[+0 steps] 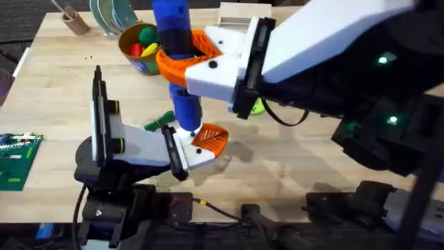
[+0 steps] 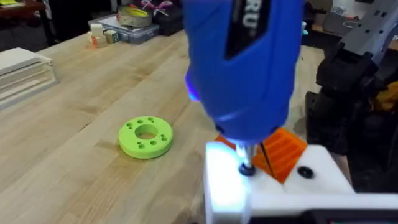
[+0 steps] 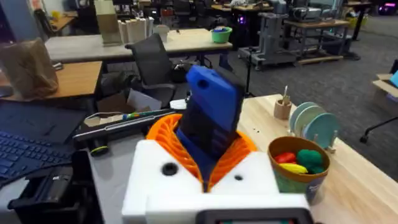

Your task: Pick up the gripper from the table and insert it into the empty holder that is missing its gripper. Then pick up a screw, insert it into the mounting hole, and use the screwdriver to tighten it. Finally, clean up the table by picking up the vegetable and placing it into the bucket.

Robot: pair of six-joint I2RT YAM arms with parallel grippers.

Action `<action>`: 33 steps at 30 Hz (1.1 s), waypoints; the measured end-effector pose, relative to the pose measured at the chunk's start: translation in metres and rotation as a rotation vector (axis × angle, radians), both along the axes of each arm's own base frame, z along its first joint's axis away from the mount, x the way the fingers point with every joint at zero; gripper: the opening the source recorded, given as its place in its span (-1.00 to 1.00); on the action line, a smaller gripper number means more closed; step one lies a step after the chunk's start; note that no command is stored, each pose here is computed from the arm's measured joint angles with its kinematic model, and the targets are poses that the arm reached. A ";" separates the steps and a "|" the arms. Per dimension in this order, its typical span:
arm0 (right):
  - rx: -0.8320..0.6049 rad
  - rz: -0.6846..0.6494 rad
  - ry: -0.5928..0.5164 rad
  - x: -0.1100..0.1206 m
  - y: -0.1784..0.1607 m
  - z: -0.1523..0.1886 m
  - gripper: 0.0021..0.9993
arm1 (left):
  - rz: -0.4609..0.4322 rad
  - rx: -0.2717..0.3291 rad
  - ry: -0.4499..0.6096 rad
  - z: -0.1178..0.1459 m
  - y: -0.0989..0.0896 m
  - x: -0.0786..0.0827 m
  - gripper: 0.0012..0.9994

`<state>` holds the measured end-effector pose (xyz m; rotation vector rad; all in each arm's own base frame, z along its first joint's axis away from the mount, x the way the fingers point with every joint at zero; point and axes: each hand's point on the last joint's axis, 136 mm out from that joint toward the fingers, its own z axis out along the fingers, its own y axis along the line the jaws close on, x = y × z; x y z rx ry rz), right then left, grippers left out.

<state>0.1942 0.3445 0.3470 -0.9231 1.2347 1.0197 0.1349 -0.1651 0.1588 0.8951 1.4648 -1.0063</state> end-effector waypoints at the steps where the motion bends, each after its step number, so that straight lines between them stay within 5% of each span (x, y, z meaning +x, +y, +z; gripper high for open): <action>1: -0.002 0.001 0.004 0.000 0.001 -0.001 -0.95 | 0.000 0.000 0.000 0.000 0.000 0.000 -0.97; 26: 0.024 0.001 0.008 0.000 -0.001 0.005 -0.95 | 0.000 0.000 0.000 0.000 0.000 0.000 -0.97; 33: 0.061 -0.076 -0.119 0.015 -0.023 0.029 -0.95 | 0.000 0.000 0.000 0.000 0.000 0.000 -0.97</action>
